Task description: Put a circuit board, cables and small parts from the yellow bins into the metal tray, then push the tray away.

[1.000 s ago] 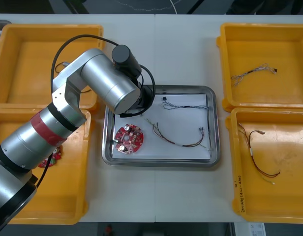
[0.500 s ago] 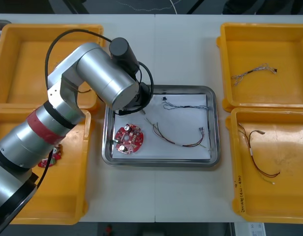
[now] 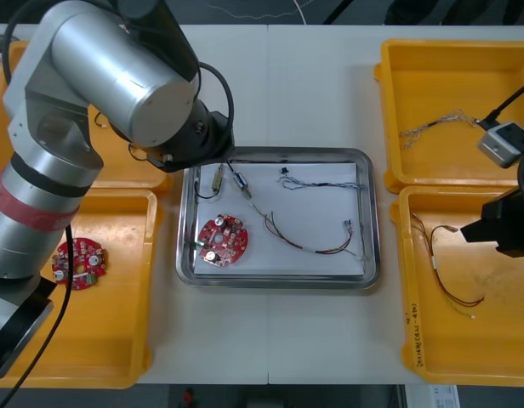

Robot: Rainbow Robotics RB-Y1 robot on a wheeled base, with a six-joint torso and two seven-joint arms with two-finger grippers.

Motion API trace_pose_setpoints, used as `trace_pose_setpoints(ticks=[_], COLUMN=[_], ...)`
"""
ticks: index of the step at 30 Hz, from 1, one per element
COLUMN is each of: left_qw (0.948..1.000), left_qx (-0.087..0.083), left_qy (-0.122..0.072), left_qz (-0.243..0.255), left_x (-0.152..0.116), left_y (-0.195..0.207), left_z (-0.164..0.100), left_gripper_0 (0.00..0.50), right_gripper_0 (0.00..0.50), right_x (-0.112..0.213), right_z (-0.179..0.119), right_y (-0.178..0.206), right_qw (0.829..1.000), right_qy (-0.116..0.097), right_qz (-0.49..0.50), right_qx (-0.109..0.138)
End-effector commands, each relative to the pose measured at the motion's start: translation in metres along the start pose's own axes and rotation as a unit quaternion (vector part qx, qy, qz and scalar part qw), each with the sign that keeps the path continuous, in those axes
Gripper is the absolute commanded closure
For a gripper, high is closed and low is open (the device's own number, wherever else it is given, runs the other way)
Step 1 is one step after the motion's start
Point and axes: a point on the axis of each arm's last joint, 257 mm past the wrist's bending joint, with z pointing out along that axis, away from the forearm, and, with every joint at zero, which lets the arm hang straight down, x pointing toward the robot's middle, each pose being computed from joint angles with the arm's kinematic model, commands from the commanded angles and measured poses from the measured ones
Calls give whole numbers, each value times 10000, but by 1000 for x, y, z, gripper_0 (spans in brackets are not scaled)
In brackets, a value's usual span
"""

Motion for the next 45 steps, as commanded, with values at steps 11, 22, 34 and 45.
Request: trace_pose_setpoints(ticks=[11,22,34,45], left_qw=[9991,9992,9947,9919], left_qx=[60,-273,-862,-1140], left_qy=[-402,-132,35,269], left_qz=[-110,261,568,501], left_x=[-6,23,41,42], left_y=[96,178,254,288], left_z=[-81,-102,-110,-101], left_gripper_0=[0,0,0,0], right_gripper_0=[0,0,0,0], right_x=[-39,-58,-63,-59], right_z=[21,59,118,158], right_y=[104,159,213,225], right_qw=[9600,8962,8531,8368], right_qy=[292,199,224,306], right_qz=[-2783,-4429,-5212,-5464], right_qx=[-99,156,-78,183])
